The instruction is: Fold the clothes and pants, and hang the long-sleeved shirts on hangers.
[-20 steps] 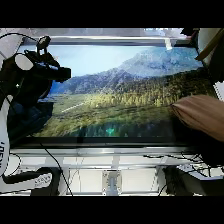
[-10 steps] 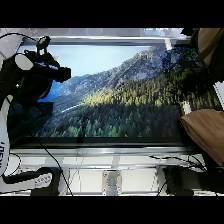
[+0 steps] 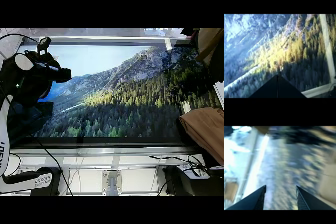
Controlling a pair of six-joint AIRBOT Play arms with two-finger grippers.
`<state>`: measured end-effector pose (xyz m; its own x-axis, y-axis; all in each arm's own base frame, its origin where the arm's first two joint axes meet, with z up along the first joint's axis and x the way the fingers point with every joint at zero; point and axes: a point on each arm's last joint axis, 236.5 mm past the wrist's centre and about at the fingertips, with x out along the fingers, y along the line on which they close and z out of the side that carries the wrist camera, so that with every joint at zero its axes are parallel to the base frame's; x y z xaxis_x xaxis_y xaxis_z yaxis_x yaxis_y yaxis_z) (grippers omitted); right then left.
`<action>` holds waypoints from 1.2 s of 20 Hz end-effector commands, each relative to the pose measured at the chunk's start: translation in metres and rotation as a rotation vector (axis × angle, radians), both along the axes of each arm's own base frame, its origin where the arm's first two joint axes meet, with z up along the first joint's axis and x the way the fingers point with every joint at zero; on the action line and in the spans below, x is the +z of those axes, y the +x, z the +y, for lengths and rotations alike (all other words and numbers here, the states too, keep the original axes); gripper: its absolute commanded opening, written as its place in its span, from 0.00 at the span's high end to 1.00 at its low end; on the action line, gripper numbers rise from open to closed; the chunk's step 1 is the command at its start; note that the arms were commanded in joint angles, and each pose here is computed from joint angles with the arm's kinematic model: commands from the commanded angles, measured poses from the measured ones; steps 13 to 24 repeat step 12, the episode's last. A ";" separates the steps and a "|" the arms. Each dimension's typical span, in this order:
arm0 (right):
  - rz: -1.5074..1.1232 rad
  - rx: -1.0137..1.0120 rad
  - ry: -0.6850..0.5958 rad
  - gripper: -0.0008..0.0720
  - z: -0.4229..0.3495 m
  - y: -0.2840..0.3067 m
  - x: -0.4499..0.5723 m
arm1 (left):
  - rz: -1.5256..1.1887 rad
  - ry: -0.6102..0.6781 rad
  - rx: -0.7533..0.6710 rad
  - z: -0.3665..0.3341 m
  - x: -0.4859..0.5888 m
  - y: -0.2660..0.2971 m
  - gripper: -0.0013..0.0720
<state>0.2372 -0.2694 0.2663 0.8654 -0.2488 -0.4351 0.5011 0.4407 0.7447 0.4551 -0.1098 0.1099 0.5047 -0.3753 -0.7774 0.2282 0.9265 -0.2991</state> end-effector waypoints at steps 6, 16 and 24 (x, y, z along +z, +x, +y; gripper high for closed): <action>0.004 0.570 -0.132 0.43 0.180 0.076 0.040 | 0.024 0.003 -0.010 0.000 -0.003 -0.006 0.97; 0.097 0.809 -0.178 0.43 0.253 0.084 0.018 | 0.024 0.003 -0.010 0.000 -0.003 -0.006 0.97; 0.097 0.809 -0.178 0.43 0.253 0.084 0.018 | 0.024 0.003 -0.010 0.000 -0.003 -0.006 0.97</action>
